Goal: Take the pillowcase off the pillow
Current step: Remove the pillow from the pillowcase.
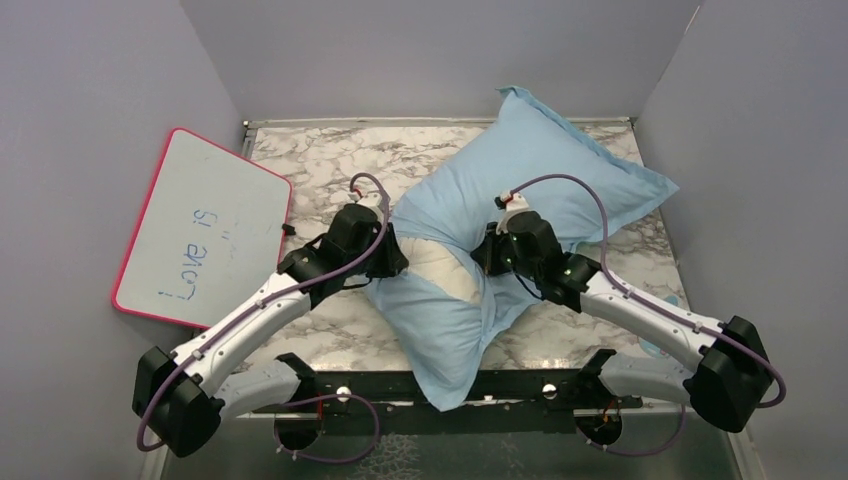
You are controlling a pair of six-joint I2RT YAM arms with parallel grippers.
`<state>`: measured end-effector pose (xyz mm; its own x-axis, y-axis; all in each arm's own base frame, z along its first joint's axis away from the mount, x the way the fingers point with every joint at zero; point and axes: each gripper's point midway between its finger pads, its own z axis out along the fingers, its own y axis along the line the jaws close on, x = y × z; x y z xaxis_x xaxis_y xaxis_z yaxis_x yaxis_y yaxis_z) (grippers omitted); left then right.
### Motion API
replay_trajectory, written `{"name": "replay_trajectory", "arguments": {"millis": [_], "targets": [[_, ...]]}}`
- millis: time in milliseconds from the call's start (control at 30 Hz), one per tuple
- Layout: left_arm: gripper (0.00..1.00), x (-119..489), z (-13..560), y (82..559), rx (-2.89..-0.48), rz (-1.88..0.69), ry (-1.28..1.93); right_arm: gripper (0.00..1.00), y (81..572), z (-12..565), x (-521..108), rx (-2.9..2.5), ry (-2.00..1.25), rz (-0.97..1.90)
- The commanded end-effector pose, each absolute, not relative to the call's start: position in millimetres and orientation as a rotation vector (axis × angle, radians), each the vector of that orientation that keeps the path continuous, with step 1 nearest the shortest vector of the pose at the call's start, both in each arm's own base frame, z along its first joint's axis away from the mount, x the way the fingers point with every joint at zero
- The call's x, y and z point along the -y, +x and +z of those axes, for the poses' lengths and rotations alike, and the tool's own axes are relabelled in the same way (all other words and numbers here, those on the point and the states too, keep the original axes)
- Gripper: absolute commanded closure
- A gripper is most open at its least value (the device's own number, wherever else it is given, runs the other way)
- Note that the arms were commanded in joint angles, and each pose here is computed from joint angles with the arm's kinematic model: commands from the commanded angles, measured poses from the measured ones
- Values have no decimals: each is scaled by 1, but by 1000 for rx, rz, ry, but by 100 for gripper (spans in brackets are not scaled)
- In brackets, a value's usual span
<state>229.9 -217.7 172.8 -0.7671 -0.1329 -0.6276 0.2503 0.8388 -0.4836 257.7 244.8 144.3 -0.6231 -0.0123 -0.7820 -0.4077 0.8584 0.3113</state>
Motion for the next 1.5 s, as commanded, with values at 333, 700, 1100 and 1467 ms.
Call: {"name": "replay_trajectory", "arguments": {"millis": [333,700,1100,1467], "targets": [[100,116,162,200,-2246,-370,-228,99,232,105,-167,-2376,-174,172],[100,119,160,189,-2222,-498,-376,99,236,156,-168,-2246,-119,274],[100,159,114,180,-2236,-792,-397,61,196,263,-286,-2061,-666,993],[100,162,121,177,-2208,-848,-380,29,231,198,-360,-2233,-912,379]]}}
